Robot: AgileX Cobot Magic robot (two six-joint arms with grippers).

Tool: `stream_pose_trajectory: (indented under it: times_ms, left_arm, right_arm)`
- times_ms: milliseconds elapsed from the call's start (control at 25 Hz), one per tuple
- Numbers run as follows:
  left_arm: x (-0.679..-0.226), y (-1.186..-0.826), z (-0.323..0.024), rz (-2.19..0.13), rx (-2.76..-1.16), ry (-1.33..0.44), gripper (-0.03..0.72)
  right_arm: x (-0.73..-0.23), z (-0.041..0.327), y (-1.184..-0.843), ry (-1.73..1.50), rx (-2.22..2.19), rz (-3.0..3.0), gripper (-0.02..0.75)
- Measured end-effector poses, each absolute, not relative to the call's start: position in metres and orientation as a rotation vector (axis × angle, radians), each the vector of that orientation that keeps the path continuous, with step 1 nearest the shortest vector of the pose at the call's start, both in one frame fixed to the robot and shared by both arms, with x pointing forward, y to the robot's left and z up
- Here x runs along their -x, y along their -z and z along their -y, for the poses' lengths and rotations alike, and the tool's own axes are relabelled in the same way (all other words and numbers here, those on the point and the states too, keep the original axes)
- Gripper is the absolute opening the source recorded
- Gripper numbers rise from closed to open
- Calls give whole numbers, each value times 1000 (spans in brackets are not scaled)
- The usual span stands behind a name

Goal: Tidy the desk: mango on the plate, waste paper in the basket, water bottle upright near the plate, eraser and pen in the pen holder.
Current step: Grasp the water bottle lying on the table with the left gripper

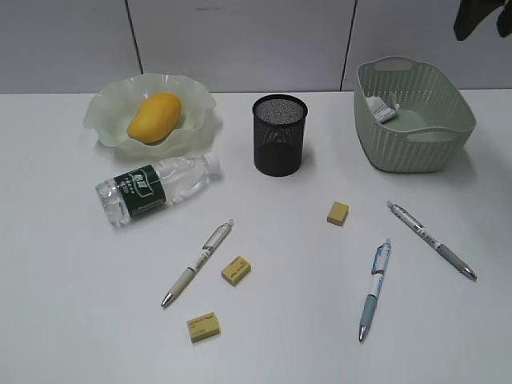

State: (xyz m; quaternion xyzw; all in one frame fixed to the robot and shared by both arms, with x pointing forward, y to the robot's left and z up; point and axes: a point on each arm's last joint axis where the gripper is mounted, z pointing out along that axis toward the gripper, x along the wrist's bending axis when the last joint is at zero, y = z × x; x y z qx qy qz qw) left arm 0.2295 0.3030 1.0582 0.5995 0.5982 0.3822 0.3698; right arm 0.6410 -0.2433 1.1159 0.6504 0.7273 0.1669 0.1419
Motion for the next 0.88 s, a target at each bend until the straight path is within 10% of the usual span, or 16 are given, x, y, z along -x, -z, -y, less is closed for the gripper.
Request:
stream_pose_trajectory:
  times_ms: [880]
  left_arm:
    - [-230,-1058,-303,-1535,-1538,-980,372]
  right_arm:
    - [-334,284,-1125,-690,-1776,-1977,445]
